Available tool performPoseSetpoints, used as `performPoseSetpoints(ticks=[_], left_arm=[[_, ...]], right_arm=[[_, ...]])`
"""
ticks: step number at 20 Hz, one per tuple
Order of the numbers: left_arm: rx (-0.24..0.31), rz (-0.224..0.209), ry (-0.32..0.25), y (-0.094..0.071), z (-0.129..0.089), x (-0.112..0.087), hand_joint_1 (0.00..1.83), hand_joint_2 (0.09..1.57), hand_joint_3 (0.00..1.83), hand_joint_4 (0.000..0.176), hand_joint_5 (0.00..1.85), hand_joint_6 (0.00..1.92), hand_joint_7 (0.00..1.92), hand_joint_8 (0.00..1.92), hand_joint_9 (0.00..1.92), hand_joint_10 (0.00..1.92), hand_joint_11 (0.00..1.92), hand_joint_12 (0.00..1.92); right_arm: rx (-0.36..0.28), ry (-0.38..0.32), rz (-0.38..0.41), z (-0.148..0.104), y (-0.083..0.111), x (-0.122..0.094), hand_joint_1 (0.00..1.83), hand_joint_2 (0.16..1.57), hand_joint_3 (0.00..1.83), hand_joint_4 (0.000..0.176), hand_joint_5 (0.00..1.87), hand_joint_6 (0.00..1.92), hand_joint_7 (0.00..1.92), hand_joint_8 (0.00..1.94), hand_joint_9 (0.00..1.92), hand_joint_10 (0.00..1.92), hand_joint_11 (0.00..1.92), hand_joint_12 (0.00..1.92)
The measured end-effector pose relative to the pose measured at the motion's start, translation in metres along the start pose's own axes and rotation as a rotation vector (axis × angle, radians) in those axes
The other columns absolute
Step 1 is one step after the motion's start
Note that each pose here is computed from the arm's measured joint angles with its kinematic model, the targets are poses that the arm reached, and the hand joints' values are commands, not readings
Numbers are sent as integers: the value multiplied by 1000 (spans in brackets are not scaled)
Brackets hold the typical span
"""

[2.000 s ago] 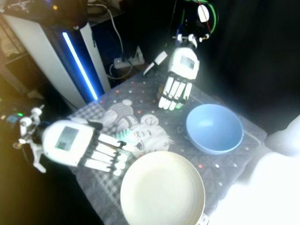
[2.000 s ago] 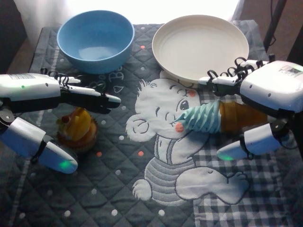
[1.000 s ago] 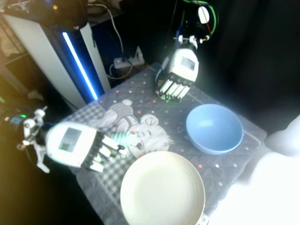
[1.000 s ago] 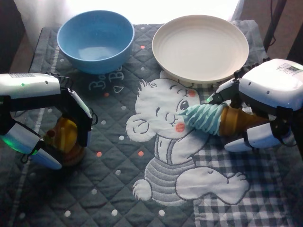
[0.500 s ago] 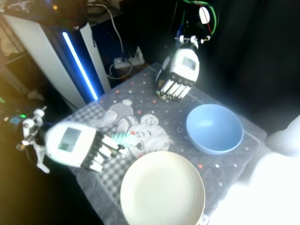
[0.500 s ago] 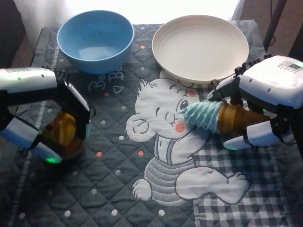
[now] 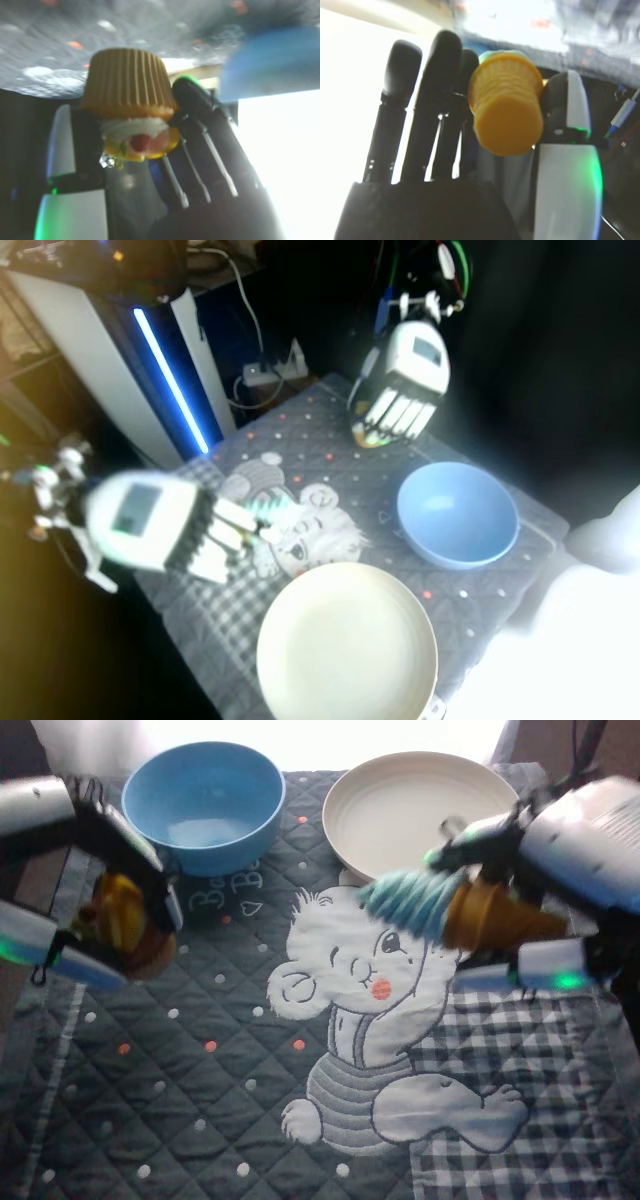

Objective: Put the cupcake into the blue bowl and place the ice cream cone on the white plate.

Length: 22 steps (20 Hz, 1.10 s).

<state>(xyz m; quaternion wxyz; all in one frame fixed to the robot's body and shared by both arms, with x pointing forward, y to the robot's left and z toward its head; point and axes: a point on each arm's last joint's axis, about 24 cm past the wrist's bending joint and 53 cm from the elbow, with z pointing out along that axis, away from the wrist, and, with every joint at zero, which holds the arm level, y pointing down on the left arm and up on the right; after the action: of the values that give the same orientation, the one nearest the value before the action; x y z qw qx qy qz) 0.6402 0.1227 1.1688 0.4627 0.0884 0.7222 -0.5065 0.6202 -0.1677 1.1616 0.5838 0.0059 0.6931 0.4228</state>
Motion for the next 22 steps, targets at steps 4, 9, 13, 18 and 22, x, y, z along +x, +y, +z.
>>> performPoseSetpoints(ticks=[4,9,13,18,22], left_arm=[[60,27,-99,-20,2,-32,1400,1044,0,0,1069,647,1153,666,1088,1052,975,1219],[113,45,-248,-33,3,-86,1305,1014,0,0,1203,372,1277,691,1348,358,1068,1084],[96,64,-315,-30,17,-120,1398,1029,0,0,1026,731,1294,356,1162,879,1037,851],[-4,94,-349,-9,40,-144,1397,1042,0,0,993,856,1191,524,1141,895,1007,789],[-121,83,-332,23,57,-147,1403,1019,2,0,1061,724,1291,339,1163,879,999,984]], right_arm=[[-33,-61,-26,1,9,-25,1279,1086,0,0,962,783,1149,934,1287,834,1104,1427],[-77,-123,-39,24,18,-49,1273,1105,1,0,903,878,1123,969,1256,806,1064,1367],[-61,-107,-78,59,15,-57,1272,1112,0,0,901,881,1095,1026,1233,1029,1135,1523],[-10,-33,-124,96,4,-45,1276,1106,0,0,938,781,1094,1050,1331,1029,1241,1516],[74,-8,-142,108,-23,-56,1274,1097,3,0,954,770,1117,998,1360,948,1305,1410]])
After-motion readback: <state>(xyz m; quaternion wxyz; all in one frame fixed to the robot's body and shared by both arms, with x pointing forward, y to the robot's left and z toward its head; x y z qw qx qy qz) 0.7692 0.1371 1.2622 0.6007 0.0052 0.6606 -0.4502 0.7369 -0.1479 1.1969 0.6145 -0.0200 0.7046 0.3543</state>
